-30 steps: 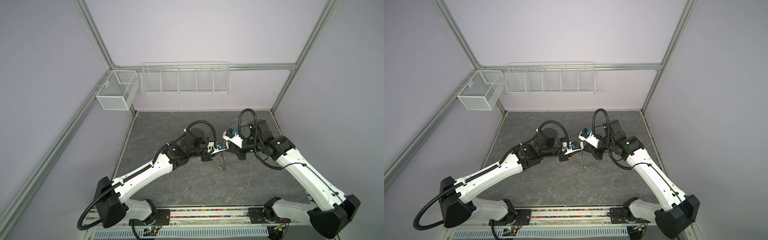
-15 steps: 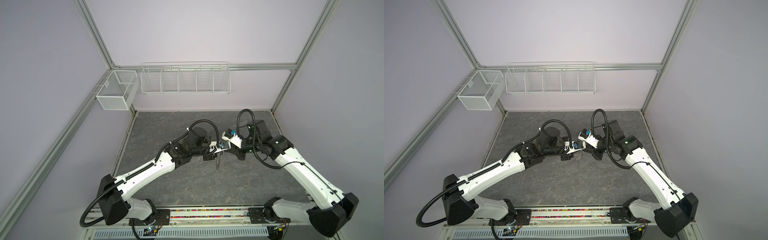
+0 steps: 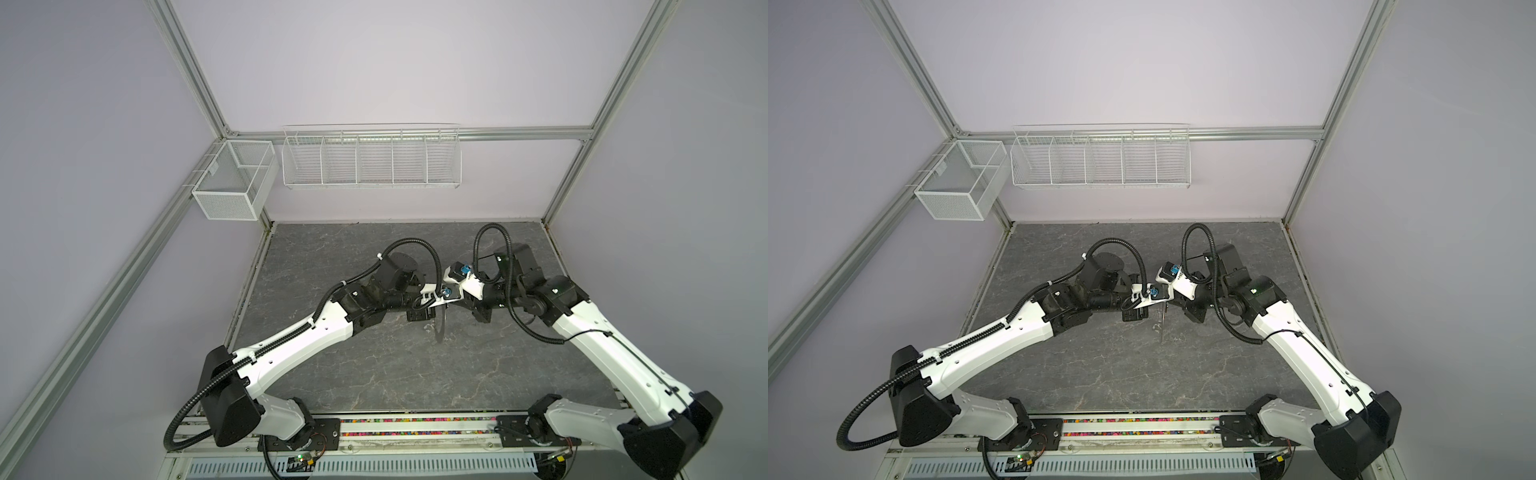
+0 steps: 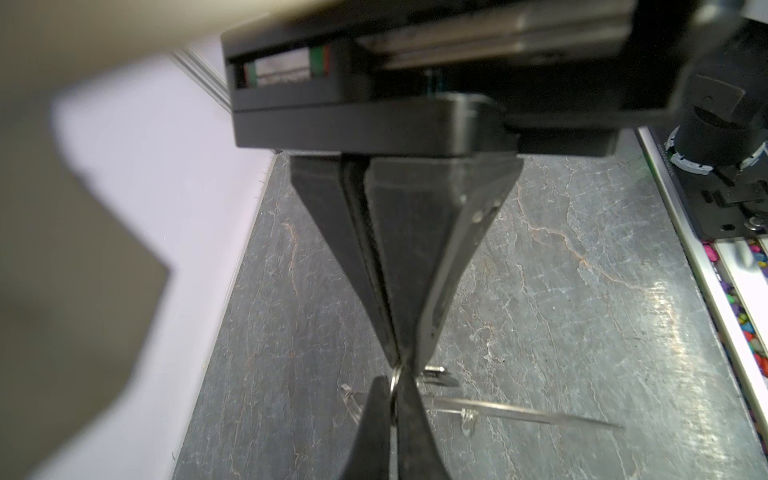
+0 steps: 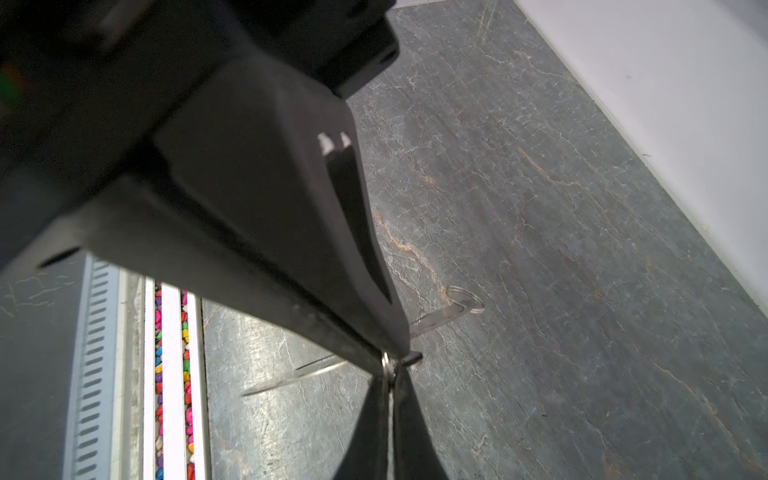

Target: Put the keys on the keyring

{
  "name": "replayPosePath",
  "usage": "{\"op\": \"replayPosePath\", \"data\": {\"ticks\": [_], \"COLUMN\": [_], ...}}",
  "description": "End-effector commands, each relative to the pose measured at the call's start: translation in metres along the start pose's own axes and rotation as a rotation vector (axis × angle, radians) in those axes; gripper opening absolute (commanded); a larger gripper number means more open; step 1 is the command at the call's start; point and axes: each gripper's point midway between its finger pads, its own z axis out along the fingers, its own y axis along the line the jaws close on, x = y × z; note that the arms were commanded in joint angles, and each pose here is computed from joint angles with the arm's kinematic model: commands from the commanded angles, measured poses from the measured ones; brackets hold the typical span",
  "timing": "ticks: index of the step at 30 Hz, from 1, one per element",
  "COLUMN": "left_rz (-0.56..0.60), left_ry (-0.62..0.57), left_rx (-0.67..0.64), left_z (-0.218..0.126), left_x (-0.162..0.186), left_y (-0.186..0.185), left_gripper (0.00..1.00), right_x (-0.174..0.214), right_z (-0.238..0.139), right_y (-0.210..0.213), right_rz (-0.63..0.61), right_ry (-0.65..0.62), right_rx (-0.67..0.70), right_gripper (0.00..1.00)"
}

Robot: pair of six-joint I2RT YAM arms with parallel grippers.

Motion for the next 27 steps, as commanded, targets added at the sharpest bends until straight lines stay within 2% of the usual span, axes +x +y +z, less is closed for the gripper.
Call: {"op": "replayPosePath", "data": {"ticks": [1,5,7,9,12,16,20,27], "left_rz": [0.015,-0.003,-0.018,-0.039,-0.112,-0.226,-0.26,-0.345], "left_ry": [-0.002,-0.024,-0.05,-0.082,-0.173,-0.311,-0.377,-0.5], "left_rx": [0.025,0.025,-0.001,-0.037,-0.085,-0.17,-0.181,-0.248], "left_z": [0.002,0.0,-0.002,-0.008,-0.02,-0.038,-0.045,-0.054], "left_x": [-0.001,-0.004,-0.007,-0.009,-0.016,-0.025,-0.029,-0.034], "left_y": [-0.003,-0.004,-0.002,0.002,0.011,0.034,0.036,0.051], "left_gripper": [0.0,0.0,0.0,0.0,0.0,0.0,0.0,0.0], "right_x": [-0.027,-0.027,-0.022,-0.013,-0.005,-0.001,0.007,-0.018], "right_z": [-0.014,-0.015,-0.015,-0.015,-0.018,-0.019,-0.008,0.0], "right_y": [0.002,0.001,-0.006,-0.015,-0.022,-0.022,-0.02,-0.017], "right_rz": [-0.122,-0.131,-0.112,-0.09,-0.04,0.017,0.084,0.113], "right_ry": [-0.129,-0.149,-0.123,-0.094,-0.118,-0.156,-0.164,-0.238], "right_rx": [0.052,0.078,0.116,0.179,0.252,0.278,0.251,0.167], "right_gripper": [0.07,0.09,0.21,0.24,0.34,0.38,0.4,0.4]}}
